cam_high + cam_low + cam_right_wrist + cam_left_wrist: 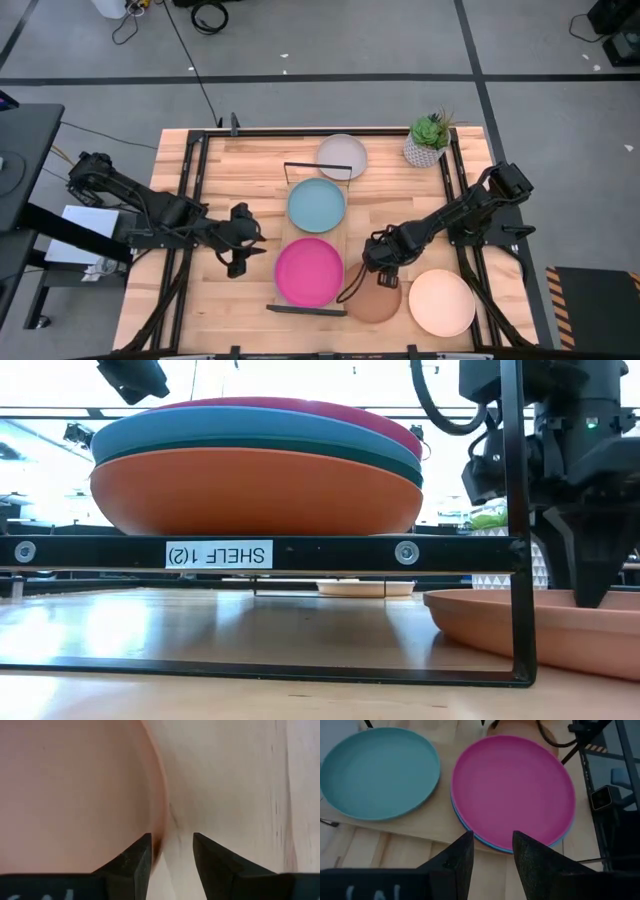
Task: Place and stack plates onto a shelf
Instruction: Stack the brown plate on top of the light blue plate on the shelf
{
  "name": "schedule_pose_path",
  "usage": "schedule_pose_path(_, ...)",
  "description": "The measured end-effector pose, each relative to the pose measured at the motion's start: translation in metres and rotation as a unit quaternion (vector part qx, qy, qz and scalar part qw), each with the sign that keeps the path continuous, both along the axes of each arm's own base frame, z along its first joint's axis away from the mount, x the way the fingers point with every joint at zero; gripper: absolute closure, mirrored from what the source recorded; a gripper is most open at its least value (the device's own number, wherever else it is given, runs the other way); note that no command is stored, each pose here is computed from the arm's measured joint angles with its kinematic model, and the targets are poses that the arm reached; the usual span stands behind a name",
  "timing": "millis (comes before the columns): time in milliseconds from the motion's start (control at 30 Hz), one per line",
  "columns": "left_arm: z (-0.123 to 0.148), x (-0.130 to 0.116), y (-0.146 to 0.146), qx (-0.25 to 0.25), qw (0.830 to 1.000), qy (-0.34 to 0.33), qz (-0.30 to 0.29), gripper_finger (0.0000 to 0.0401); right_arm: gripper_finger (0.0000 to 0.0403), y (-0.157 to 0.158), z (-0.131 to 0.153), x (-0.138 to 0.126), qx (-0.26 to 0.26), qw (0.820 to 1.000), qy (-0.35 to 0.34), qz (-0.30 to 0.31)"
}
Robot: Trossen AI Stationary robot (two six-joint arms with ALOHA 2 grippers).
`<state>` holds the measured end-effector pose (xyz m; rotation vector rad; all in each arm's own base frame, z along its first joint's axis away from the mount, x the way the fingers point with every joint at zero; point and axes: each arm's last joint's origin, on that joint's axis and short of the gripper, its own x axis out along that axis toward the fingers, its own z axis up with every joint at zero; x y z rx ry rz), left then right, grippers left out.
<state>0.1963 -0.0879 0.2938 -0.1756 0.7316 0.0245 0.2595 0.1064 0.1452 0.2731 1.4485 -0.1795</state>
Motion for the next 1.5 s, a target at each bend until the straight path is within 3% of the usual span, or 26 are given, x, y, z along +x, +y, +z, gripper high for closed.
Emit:
schedule_pose_path(200,0.012,0.003,-0.002,0.01,0.999,-0.026,-0.036,0.026,0.0326,-0.002,-0.001,0.0,-0.001,1.0,0.0,-0.003)
schedule_pose_path(333,0.028,0.004,0.0,0.069,0.995,-0.062,-0.039,0.026,0.0388,-0.011,0.0,0.003,-0.008,1.0,-0.003,-0.012)
schedule_pose_path(600,0.031,0.016,0.002,0.245,0.965,-0.087,-0.036,0.0258,0.039,-0.043,0.033,-0.005,-0.032,0.999,-0.029,-0.03)
schedule_pose_path(733,0.023,0.029,0.005,0.283,0.956,-0.07,-0.014,0.0249,0.039,-0.062,0.058,-0.013,-0.023,0.996,-0.071,-0.053)
schedule_pose_path(1000,-0.005,0.064,0.001,0.368,0.927,-0.029,-0.069,0.0205,0.039,-0.095,0.106,-0.03,0.005,0.983,-0.144,-0.113)
schedule_pose_path(1100,-0.008,0.074,-0.001,0.42,0.901,-0.029,-0.107,0.0186,0.039,-0.107,0.123,-0.029,0.02,0.977,-0.165,-0.134)
schedule_pose_path(1233,-0.012,0.087,-0.009,0.502,0.848,-0.041,-0.165,0.0172,0.0386,-0.119,0.142,-0.02,0.026,0.971,-0.195,-0.139)
schedule_pose_path(1500,-0.027,0.101,-0.022,0.61,0.749,-0.018,-0.257,0.017,0.0386,-0.133,0.147,0.005,0.052,0.972,-0.196,-0.119)
